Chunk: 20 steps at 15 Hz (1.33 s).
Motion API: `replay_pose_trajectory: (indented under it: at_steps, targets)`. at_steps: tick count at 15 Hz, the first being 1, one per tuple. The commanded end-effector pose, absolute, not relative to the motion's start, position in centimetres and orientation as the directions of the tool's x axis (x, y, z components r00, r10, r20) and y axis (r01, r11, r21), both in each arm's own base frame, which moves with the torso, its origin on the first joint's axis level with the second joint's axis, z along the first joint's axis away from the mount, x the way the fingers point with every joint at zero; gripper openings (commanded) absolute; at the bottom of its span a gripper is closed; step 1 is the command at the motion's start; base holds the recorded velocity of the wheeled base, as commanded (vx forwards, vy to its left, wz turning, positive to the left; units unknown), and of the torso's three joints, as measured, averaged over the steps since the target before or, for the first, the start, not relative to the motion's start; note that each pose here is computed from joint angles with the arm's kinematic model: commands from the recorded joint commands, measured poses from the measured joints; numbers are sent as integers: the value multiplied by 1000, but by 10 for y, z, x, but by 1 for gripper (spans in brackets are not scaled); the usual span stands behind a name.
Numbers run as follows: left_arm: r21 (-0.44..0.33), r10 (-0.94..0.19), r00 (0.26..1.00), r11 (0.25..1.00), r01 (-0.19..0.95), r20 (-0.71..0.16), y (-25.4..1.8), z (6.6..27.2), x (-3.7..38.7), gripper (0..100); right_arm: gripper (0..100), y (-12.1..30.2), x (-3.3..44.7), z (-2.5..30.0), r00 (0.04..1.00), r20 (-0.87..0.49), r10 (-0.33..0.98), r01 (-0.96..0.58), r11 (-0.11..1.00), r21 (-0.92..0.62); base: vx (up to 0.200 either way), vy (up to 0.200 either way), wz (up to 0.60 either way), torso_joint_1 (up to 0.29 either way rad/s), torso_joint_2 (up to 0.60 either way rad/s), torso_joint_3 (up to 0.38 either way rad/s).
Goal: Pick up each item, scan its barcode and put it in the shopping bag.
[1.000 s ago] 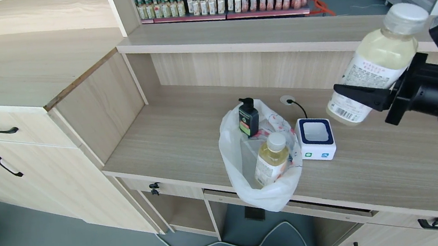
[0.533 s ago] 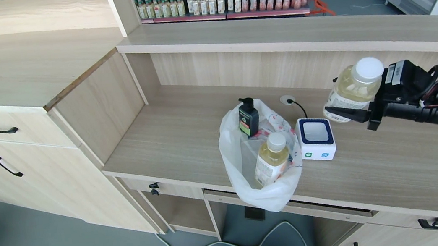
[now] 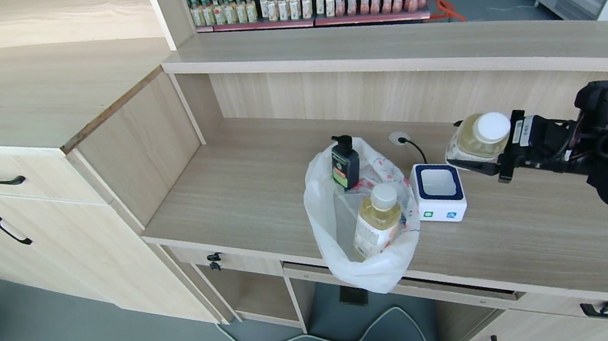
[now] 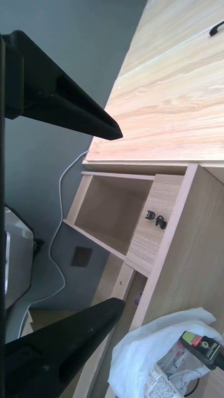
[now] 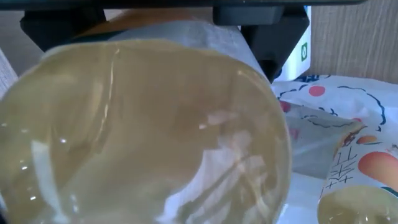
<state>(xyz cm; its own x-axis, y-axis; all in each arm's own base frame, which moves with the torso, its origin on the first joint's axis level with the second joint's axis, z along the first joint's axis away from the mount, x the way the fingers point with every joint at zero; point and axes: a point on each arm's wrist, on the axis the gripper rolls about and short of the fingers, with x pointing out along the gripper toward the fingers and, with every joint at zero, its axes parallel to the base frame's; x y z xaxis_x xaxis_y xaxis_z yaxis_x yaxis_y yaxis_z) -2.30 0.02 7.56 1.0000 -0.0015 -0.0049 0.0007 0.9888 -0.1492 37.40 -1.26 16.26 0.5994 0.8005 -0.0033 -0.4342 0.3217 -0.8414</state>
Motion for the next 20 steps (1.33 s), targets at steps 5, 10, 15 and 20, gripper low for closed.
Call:
replay_pose_trajectory:
  at_steps: [5, 10, 15, 20]
  targets:
    - [-150, 0, 1000, 989, -1, -5, 0, 76, -23, 100, 0, -20, 402, 141, 604, -15, 797, -448, 323, -834, 0, 0, 0, 0, 0, 0]
    - [-150, -2, 1000, 989, 1, -5, 0, 76, -23, 100, 0, -21, 408, 139, 605, -15, 796, -450, 326, -831, 0, 0, 0, 0, 0, 0]
    - [-150, -2, 1000, 989, 1, -5, 0, 76, -23, 100, 0, -20, 408, 141, 603, -8, 798, -441, 325, -837, 0, 0, 0, 0, 0, 0]
    - [-150, -2, 1000, 989, 1, -5, 0, 76, -23, 100, 0, -21, 417, 136, 567, -4, 824, -446, 303, -842, 0, 0, 0, 0, 0, 0]
